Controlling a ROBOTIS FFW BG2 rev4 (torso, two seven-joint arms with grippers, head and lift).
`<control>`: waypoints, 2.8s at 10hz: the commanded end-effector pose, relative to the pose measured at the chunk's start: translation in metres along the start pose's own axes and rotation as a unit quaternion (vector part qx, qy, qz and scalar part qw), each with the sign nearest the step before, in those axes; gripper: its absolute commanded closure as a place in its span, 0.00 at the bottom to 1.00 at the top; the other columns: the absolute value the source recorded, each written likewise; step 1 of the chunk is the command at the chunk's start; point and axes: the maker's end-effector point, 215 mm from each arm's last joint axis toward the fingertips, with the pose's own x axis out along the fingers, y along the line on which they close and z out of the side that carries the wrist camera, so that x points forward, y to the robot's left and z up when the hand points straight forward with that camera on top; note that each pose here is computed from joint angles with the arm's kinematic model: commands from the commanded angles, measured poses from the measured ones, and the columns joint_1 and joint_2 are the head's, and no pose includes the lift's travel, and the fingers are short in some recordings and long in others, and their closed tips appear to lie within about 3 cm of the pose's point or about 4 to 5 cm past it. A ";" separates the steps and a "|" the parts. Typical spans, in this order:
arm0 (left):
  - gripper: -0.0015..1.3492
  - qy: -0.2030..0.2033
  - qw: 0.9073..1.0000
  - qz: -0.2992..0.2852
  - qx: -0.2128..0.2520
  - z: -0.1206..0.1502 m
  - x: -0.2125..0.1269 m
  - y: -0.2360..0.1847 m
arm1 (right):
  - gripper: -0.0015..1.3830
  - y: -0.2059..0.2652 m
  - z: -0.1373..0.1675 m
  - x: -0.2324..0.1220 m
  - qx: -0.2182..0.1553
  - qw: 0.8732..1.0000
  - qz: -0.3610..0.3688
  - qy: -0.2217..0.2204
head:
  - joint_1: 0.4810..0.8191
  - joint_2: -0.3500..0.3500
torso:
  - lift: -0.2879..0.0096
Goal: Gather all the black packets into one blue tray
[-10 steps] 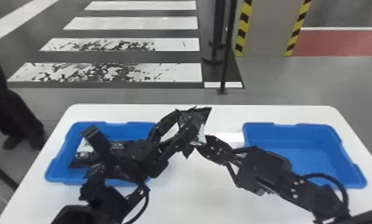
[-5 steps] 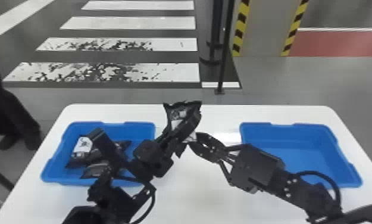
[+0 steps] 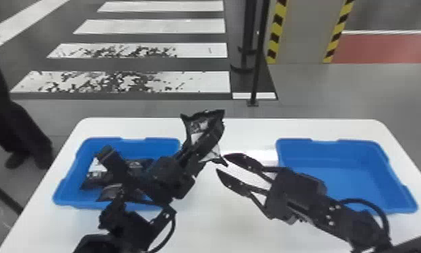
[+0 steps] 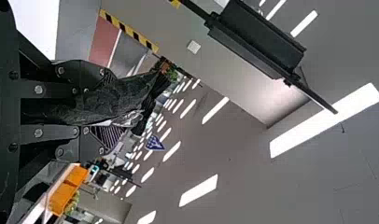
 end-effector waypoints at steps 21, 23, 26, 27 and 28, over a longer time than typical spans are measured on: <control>0.13 0.024 0.882 0.286 0.374 0.147 -0.271 0.122 | 0.08 -0.050 -0.126 -0.313 0.296 0.867 -0.390 0.093 | 0.63 0.59 | 0.60; 0.14 0.009 0.893 0.296 0.340 0.130 -0.298 0.094 | 0.08 -0.047 -0.118 -0.322 0.288 0.866 -0.400 0.086 | 0.63 0.57 | 0.60; 0.14 0.029 0.908 0.292 0.300 0.097 -0.310 0.069 | 0.08 -0.045 -0.105 -0.337 0.271 0.865 -0.417 0.072 | 0.63 0.50 | 0.60; 0.14 0.020 0.907 0.289 0.306 0.101 -0.310 0.063 | 0.08 -0.044 -0.102 -0.343 0.270 0.861 -0.425 0.076 | 0.63 0.47 | 0.60; 0.14 0.021 0.908 0.288 0.305 0.101 -0.310 0.057 | 0.08 -0.046 -0.097 -0.347 0.266 0.859 -0.431 0.080 | 0.63 0.44 | 0.60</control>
